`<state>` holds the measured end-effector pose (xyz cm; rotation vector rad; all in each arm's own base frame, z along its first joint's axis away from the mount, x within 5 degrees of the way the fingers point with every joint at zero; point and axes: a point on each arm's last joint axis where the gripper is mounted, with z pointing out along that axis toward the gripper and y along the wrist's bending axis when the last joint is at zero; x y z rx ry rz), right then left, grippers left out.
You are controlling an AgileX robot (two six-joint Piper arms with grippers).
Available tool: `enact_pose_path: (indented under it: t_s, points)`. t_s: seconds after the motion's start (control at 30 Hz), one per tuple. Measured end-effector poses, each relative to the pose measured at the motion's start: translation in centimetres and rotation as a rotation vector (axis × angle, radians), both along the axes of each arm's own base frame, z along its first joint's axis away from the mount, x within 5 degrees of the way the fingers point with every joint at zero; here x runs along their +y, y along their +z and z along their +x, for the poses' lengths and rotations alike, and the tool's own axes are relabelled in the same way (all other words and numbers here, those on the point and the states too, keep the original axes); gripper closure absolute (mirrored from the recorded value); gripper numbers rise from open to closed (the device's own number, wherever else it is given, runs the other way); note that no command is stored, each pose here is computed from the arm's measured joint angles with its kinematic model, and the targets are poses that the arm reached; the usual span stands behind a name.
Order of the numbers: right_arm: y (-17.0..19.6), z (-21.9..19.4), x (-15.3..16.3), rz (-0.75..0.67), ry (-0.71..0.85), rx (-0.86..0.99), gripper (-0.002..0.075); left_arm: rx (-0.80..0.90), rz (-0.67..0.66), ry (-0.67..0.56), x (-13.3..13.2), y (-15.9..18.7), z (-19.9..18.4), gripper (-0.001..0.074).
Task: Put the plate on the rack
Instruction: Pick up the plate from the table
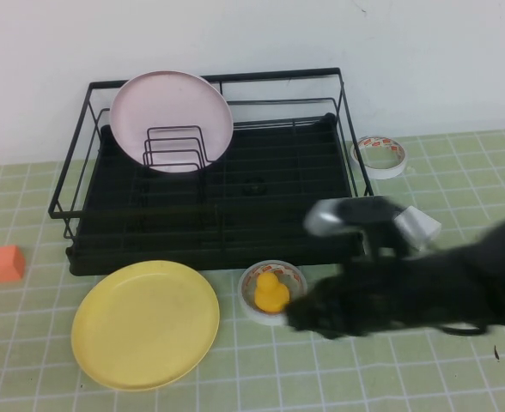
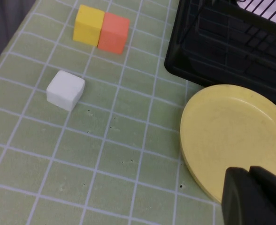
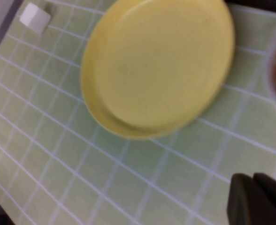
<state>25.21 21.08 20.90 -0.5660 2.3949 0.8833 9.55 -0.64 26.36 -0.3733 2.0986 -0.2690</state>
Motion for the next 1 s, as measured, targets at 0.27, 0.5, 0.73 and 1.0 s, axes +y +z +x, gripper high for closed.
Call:
enact_pose_path:
  t_s: [0.27,0.5,0.73,1.0]
  points:
    - [-3.0,4.0,5.4,0.06,-0.003,0.091,0.0726,-0.003,0.002,0.0,0.0,0.0,0.0,0.0737]
    - [-5.8,6.1,7.7,0.082,0.023,0.176,0.0726,-0.005,-0.001,0.001,0.0,0.0,0.0,0.0737]
    - [-8.4,6.5,8.4,0.076,0.028,0.265,0.0592,-0.006,-0.012,0.001,-0.1,0.0,0.0,0.0737]
    - [-8.9,6.6,8.5,0.085,-0.001,0.293,0.0379,-0.007,-0.018,0.0,-0.1,0.1,0.0,0.0737]
